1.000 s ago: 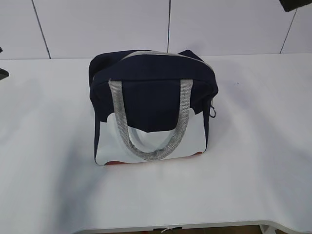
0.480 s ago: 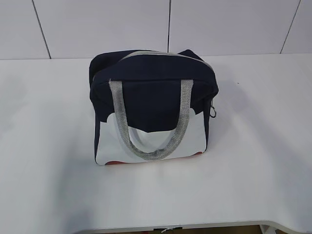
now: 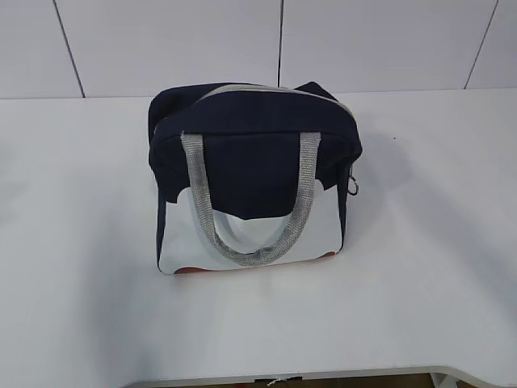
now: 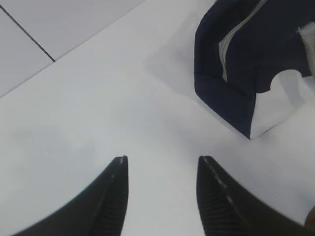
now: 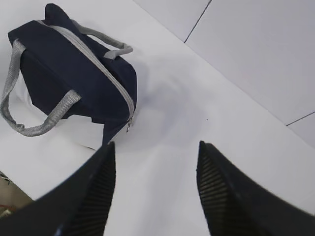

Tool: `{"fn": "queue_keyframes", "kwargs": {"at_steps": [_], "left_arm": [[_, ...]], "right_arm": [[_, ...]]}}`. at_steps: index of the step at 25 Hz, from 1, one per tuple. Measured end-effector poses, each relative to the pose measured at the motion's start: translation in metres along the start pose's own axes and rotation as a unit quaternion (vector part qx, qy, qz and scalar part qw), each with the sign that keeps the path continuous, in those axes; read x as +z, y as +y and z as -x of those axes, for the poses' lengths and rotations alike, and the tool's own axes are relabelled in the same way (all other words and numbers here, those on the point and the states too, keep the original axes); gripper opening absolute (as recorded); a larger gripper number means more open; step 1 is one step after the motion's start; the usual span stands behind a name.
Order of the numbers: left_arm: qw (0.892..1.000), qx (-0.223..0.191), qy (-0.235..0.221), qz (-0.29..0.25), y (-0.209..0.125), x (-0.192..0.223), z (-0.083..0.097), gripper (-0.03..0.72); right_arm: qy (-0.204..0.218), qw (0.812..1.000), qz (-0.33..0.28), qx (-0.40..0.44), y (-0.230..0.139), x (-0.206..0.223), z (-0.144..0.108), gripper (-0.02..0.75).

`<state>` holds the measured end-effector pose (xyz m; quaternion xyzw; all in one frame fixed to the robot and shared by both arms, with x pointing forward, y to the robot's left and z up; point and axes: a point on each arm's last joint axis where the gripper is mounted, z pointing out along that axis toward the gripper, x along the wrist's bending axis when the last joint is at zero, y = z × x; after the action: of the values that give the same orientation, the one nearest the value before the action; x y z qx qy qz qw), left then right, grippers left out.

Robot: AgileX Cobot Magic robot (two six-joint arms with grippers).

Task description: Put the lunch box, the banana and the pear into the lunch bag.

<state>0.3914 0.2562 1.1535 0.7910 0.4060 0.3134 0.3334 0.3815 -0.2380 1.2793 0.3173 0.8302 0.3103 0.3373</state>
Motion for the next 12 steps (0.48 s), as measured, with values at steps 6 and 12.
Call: {"fn": "queue_keyframes", "kwargs": {"at_steps": [6, 12], "left_arm": [[0.999, -0.034, 0.004, 0.04, -0.003, -0.027, 0.005, 0.33], [0.998, -0.045, -0.017, 0.047, -0.012, -0.05, 0.014, 0.332]], "right_arm": [[-0.005, 1.0, 0.002, 0.004, -0.03, -0.021, -0.012, 0.442], [-0.005, 1.0, -0.017, 0.005, -0.067, -0.026, -0.028, 0.442]]}}
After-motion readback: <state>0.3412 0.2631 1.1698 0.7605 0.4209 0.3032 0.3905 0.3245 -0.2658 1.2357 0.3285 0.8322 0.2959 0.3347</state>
